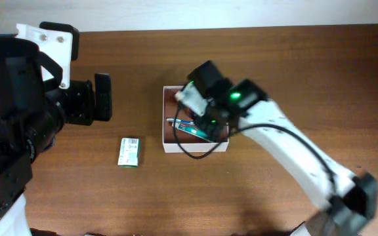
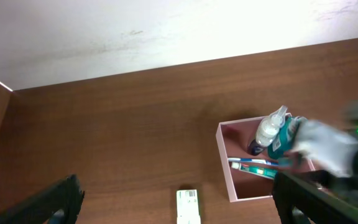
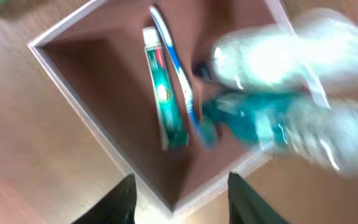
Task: Pack container
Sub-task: 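Place the toothpaste tube into the box and release, then lower the right gripper onto the blue razor and grasp it, then carry the razor into the box and release it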
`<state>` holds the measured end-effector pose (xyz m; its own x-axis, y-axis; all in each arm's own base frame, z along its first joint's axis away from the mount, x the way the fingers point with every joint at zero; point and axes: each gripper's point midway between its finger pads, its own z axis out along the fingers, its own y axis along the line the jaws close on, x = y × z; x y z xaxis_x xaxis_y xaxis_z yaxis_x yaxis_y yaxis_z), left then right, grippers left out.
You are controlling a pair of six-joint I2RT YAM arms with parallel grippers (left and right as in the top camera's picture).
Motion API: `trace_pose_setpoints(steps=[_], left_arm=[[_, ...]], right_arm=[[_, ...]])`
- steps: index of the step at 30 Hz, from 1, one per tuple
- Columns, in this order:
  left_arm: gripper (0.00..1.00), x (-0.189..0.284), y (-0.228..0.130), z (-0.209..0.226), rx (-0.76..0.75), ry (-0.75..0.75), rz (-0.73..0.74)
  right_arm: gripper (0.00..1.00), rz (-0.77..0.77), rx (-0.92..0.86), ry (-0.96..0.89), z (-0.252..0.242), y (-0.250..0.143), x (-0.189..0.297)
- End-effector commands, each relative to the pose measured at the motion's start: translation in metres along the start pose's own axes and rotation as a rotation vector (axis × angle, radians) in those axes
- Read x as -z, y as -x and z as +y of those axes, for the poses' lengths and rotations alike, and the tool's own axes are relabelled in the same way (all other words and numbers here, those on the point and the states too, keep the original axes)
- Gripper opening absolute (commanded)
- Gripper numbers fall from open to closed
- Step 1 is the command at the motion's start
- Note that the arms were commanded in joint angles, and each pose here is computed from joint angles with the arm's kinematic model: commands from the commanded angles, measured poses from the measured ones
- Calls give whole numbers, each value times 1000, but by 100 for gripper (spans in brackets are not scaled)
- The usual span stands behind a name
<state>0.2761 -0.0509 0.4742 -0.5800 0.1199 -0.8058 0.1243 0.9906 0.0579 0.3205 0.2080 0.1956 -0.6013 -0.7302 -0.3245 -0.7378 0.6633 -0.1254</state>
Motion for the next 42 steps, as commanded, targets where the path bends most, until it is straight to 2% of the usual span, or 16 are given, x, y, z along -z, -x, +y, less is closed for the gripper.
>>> trace_pose_setpoints(steps=[1,3,5,8,10,11,12,15,19,24,27,30,33,39,42], left_arm=[[99,4,0,3,-12,11,-9],[99,4,0,3,-12,11,-9],[99,4,0,3,-12,11,-9],[99,4,0,3,-12,11,-9],[99,4,0,3,-12,11,-9],[99,4,0,3,-12,11,-9],[99,4,0,3,-12,11,-9],[99,4,0,3,-12,11,-9],[99,4,0,3,-12,11,-9],[99,4,0,3,-12,11,-9],[99,4,0,3,-12,11,-9],[99,4,0,3,-12,11,-9],[99,4,0,3,-12,11,-9],[99,4,0,3,-12,11,-9],[99,4,0,3,-12,11,-9]], right_arm=[[43,-43,-337,-65,-33,-26,55],[43,-10,-471,-92,-56,-52,65],[51,7,-598,-120,-83,-69,63],[53,50,-783,-146,-118,-97,48],[68,107,-880,-115,-135,-121,19],[68,150,-918,-106,-140,-137,2],[71,193,-951,-88,-142,-151,-16],[72,274,-1005,-26,-137,-175,-53],[72,365,-984,16,-133,-194,-101],[66,411,-976,38,-134,-202,-134],[59,431,-978,48,-132,-206,-147],[58,444,-982,67,-125,-212,-158],[42,464,-988,97,-117,-216,-167],[20,475,-991,113,-113,-217,-168],[13,496,-993,122,-109,-219,-164]])
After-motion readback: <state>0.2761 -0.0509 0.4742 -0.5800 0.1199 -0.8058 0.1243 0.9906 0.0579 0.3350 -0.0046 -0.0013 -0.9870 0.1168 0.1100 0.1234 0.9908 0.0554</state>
